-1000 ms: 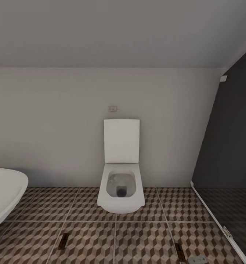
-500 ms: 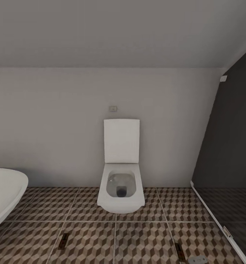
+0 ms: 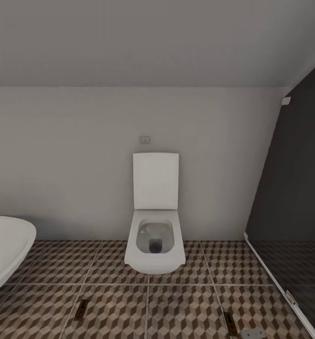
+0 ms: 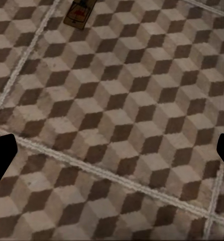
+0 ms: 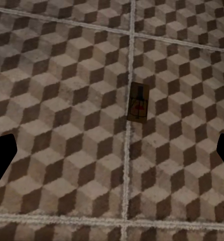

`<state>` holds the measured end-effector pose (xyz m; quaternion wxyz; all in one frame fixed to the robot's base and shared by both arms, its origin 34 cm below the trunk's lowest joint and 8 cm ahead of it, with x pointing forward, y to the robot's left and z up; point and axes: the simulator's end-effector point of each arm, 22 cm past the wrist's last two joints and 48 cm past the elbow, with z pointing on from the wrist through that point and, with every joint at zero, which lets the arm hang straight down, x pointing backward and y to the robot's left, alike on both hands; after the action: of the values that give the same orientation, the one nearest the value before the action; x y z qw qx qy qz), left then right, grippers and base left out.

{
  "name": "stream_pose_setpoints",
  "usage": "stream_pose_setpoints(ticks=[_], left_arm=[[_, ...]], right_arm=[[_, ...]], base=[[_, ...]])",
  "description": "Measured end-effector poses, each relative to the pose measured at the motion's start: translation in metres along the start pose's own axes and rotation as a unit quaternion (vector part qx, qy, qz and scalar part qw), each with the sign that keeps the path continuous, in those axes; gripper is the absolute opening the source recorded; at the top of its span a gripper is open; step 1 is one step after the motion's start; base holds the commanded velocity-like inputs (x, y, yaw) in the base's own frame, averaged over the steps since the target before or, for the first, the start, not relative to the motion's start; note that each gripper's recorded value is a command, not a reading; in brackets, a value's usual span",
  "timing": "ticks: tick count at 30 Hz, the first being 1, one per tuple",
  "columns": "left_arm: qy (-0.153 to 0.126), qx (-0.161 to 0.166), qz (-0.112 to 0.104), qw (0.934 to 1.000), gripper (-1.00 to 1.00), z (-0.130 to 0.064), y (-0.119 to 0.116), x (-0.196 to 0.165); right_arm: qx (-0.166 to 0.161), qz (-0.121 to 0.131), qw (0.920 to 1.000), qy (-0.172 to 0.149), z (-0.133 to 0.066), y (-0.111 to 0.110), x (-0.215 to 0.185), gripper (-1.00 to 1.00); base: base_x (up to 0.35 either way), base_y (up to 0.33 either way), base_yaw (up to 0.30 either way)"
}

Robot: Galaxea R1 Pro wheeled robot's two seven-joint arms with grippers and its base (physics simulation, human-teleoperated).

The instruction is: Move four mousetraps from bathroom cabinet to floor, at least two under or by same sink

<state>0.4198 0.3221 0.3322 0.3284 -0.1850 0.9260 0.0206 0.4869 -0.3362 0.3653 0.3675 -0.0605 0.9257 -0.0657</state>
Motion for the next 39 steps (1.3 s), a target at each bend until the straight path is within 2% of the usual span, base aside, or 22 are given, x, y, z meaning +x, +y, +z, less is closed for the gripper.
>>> stream_pose_setpoints(ticks=[39], left_arm=[[0.01,0.023,-0.009,0.9996,1.0,-0.004,-0.038,0.014]], right_arm=[[0.0,0.0,1.0,0.0,0.0,0.0,0.0,1.0]], base=[[0.0,0.0,0.0]])
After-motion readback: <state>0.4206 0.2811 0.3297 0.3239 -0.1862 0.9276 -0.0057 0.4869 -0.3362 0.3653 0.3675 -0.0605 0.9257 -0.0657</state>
